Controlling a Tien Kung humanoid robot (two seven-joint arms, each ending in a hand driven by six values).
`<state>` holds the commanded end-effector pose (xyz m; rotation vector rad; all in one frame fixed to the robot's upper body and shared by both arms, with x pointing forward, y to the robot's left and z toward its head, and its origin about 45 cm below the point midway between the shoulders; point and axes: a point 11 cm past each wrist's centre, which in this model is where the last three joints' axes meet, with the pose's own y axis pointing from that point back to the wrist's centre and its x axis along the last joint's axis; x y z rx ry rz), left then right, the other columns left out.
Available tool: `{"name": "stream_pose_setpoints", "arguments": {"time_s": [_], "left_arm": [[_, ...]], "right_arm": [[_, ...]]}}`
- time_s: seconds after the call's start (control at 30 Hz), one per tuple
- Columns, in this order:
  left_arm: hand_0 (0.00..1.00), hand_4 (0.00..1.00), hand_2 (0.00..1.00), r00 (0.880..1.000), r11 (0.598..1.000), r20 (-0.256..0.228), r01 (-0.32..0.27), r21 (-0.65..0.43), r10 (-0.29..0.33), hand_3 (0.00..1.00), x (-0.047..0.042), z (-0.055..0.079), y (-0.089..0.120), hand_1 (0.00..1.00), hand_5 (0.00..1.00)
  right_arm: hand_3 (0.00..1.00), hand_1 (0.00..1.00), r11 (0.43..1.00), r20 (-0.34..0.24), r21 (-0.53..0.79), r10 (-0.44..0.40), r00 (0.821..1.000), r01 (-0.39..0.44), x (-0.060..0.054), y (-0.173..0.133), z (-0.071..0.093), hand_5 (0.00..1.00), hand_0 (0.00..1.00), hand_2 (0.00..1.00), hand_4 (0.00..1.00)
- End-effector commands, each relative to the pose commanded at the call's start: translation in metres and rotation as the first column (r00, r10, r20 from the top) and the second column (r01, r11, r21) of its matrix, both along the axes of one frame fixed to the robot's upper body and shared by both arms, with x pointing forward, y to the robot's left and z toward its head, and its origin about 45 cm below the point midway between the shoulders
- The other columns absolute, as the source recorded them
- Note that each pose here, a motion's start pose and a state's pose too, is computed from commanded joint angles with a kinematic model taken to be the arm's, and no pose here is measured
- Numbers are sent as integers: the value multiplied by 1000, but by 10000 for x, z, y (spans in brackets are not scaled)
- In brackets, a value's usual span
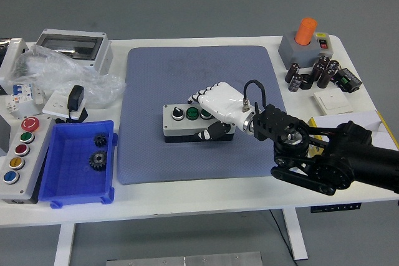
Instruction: Pick up the button,place it on the desk,press the button,press the button
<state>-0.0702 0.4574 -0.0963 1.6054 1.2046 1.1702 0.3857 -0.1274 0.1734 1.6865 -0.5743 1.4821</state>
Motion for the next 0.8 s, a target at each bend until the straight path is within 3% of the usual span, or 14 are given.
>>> {"name": "stream_pose_setpoints", "arguments": {"time_s": [0.2, 0.23, 0.4, 0.43, 0.57, 0.8], "left_arm": [[655, 760, 660, 1000, 1000, -14, 4, -18, -4, 656, -22, -1, -20, 691, 435], [656, 756, 658, 1000, 1000, -15, 4, -20, -5, 656, -25, -1, -22, 691, 431], [656, 756, 658, 1000, 1000, -13, 5, -24, -6, 656, -15, -5, -30, 691, 431], [655, 753, 655, 1000, 1000, -13, 5, -25, -6, 653, -12, -6, -32, 691, 429], [655, 753, 655, 1000, 1000, -15, 5, -28, -6, 653, -20, -8, -40, 691, 429], [655, 751, 653, 1000, 1000, -15, 3, -30, -4, 653, -31, -8, -44, 691, 426]], "right_arm": [[867, 746, 994, -44, 104, -12, 999, 17, -6, 3, 243, 66, 655, 825, 673], [961, 771, 993, -44, 115, -15, 999, 20, 0, 9, 281, 117, 679, 864, 781], [961, 771, 993, -48, 115, -31, 998, 36, 24, 34, 294, 117, 679, 864, 781], [998, 821, 993, -50, 113, -33, 998, 38, 23, 35, 288, 226, 745, 967, 904], [998, 821, 991, -61, 124, -35, 998, 42, 5, 32, 327, 226, 745, 967, 904], [998, 840, 977, -112, 202, -45, 993, 67, -55, -60, 575, 257, 764, 998, 932]]}}
